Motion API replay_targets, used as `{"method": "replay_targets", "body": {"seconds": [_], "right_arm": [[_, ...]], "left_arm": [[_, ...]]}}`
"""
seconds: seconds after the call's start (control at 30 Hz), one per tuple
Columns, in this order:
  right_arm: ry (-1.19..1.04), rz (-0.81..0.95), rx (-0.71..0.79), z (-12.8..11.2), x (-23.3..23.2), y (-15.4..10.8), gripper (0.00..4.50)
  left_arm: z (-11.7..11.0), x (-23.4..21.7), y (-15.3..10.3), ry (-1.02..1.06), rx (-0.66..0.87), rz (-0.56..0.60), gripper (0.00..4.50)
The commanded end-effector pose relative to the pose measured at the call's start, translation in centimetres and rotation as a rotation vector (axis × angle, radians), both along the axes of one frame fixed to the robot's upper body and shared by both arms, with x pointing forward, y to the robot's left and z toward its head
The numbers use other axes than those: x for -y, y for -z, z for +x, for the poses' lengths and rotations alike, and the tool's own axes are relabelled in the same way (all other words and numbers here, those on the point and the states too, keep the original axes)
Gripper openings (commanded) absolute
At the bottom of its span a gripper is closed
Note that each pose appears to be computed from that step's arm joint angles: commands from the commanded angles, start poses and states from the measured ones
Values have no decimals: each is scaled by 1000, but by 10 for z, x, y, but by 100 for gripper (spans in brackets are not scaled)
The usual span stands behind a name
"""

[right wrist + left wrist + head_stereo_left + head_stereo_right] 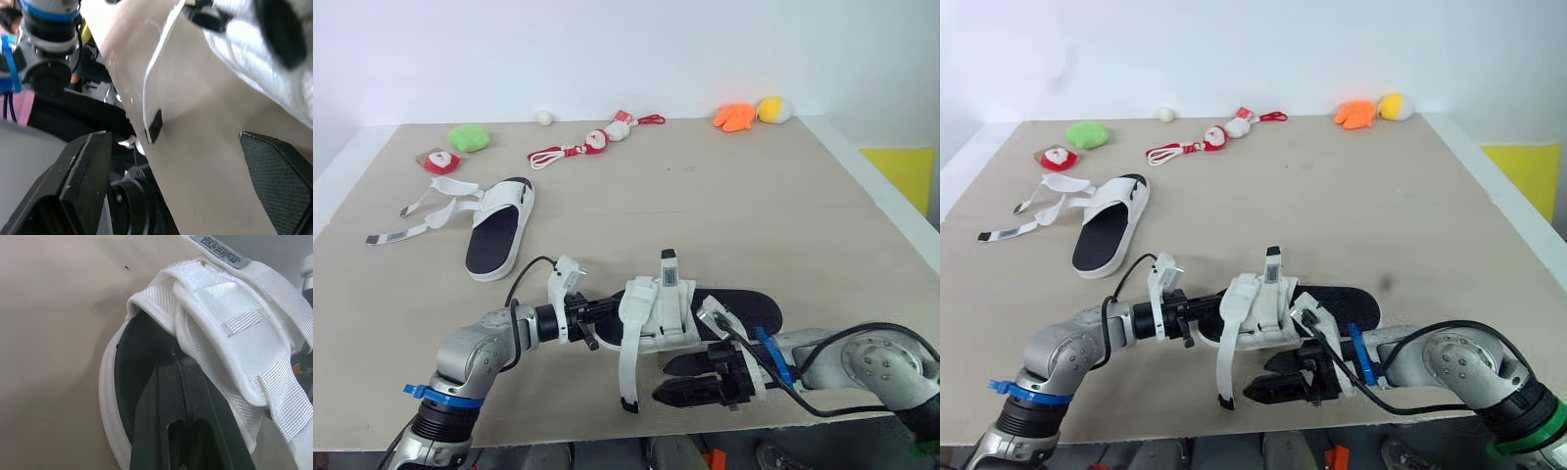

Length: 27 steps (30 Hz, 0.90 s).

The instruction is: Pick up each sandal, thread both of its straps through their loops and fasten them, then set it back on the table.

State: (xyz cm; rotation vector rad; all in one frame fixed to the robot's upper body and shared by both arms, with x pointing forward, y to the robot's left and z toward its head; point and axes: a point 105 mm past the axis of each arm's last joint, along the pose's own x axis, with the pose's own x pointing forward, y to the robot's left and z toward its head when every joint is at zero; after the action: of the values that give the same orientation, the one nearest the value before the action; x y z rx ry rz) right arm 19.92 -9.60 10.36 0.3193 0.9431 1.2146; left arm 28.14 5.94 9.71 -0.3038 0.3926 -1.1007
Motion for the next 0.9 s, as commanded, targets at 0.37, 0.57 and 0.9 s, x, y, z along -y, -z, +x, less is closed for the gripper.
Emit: {"method": "replay_targets", "body": {"seconds": [0.37, 0.57, 0.9], "right_arm": [[89, 36, -75, 6, -48, -19, 424], [77, 34, -43, 9, -54, -27, 233], [-55, 103, 37, 17, -53, -64, 5]], "left_arm": [[-8, 1, 16, -1, -67, 29, 0], [-7, 0, 15, -2, -66, 29, 0], [-3, -1, 14, -8, -60, 27, 0]]}}
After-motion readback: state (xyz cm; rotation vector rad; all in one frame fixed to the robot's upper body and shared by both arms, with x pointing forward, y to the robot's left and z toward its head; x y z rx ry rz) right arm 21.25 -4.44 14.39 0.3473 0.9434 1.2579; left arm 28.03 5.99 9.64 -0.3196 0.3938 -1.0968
